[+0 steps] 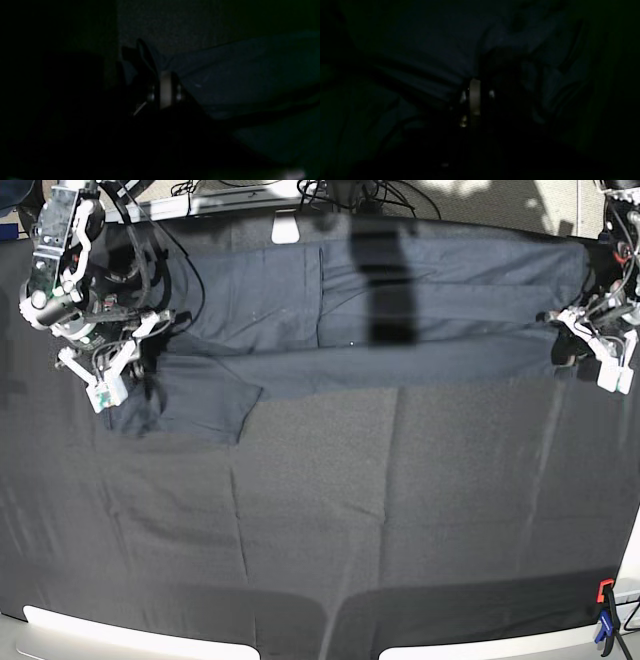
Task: Layout the t-shirt on the table in an organized manner, then fold the t-shirt properly
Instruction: 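Release the folded hem and lift the right gripper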
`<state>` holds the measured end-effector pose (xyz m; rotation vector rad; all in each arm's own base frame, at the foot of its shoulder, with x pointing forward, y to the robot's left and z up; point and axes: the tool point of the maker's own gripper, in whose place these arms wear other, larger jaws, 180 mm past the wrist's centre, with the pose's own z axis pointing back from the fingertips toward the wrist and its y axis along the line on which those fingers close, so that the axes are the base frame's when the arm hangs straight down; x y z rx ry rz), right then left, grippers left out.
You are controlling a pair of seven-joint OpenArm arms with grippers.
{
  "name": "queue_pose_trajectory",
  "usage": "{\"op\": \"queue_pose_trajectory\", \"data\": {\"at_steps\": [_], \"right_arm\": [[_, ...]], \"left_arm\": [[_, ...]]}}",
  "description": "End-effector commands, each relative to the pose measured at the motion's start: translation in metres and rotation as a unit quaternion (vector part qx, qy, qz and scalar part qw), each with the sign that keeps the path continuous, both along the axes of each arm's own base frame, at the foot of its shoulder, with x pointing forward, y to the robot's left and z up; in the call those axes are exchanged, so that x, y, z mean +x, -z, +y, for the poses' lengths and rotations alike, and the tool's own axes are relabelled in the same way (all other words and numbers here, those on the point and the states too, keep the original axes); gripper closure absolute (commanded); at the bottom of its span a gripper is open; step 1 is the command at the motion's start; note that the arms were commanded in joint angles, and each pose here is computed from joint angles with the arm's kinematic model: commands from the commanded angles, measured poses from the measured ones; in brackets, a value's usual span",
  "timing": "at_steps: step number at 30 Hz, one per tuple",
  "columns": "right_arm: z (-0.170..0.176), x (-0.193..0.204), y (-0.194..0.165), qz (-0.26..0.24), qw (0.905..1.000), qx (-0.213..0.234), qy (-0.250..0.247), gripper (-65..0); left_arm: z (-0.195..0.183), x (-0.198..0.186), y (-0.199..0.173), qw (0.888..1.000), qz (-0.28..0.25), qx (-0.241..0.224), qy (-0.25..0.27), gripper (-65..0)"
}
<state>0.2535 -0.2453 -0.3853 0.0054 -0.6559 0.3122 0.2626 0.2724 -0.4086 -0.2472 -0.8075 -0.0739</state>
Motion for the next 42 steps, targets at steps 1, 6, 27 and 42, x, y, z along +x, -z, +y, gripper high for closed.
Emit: {"op": "queue_pose_trajectory", "data": {"at_steps": [1,6,27,42], "right_arm": [[-0.006,0.005,-0.01,-0.01,0.9999,-0.007,0.001,-10.4],[0.007,0.008,-0.015,-0.016,0.9992,0.037,-0.002,-28.2],[-0.016,0.089,-0.065,-0.072,0.994,0.074,0.035,-28.2],[-0.047,0.1,-0.027,0.042,0.9837,0.153,0.084,-28.2]], "left_arm": [[0.007,0.009,-0.015,1.0,-0.023,0.008,0.001,-16.1],[0.007,0.008,-0.013,1.0,-0.018,0.011,0.003,-31.2],[-0.011,0.037,-0.083,0.992,-0.114,0.053,0.027,-31.1],[-0.03,0.037,-0.076,0.992,-0.12,0.02,0.016,-31.1]]}}
